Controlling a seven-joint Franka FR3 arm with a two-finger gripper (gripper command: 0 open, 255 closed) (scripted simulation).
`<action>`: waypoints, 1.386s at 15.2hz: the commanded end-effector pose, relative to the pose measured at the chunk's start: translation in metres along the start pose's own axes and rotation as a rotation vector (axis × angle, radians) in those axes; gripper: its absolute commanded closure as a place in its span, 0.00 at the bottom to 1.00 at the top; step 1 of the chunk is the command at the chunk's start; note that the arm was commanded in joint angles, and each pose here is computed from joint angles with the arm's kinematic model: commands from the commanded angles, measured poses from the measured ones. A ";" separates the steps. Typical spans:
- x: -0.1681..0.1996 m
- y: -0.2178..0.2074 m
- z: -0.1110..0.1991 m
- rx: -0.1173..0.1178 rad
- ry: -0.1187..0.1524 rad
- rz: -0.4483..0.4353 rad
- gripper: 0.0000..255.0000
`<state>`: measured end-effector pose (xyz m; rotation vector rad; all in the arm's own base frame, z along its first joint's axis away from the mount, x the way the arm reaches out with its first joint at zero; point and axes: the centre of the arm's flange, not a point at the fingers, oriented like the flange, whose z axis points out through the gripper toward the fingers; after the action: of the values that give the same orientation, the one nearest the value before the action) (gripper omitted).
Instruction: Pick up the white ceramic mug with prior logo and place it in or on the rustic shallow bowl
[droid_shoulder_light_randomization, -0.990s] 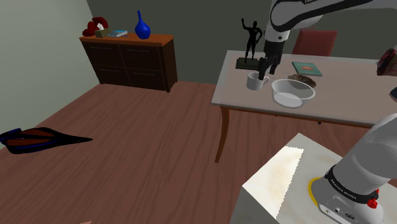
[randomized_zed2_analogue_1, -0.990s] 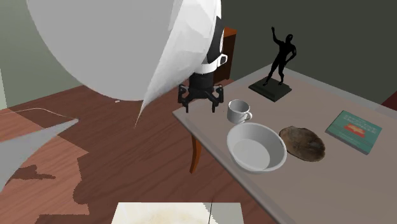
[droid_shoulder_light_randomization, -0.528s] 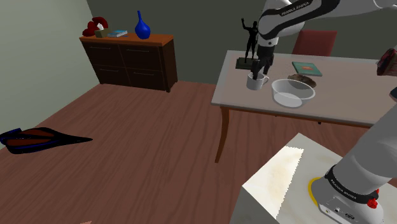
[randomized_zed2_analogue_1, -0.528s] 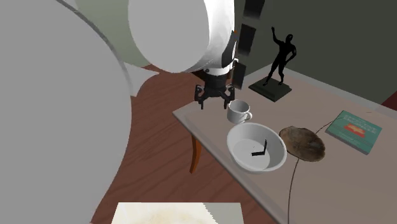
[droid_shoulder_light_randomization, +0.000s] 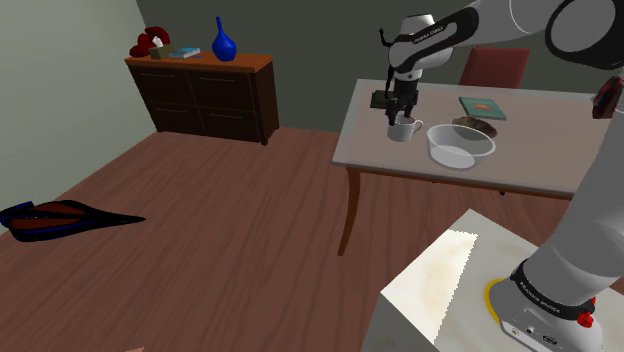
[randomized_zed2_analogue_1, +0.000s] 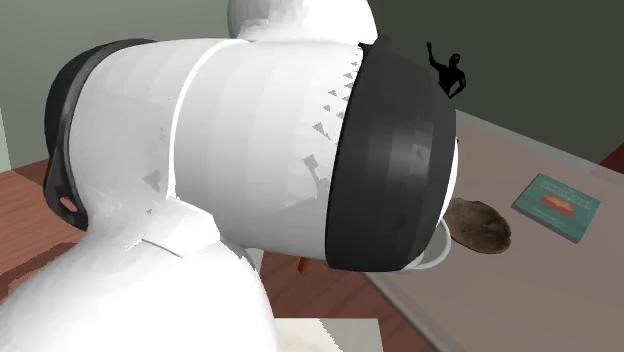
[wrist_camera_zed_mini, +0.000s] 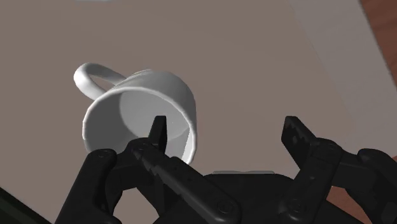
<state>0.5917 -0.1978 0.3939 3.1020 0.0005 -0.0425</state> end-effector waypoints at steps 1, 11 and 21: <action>0.019 0.011 0.010 -0.008 0.003 0.005 0.00; 0.031 0.022 0.058 -0.013 0.004 0.009 0.00; 0.031 0.022 0.058 -0.013 0.004 0.009 1.00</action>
<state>0.6215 -0.2218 0.3358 3.0893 -0.0124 -0.0360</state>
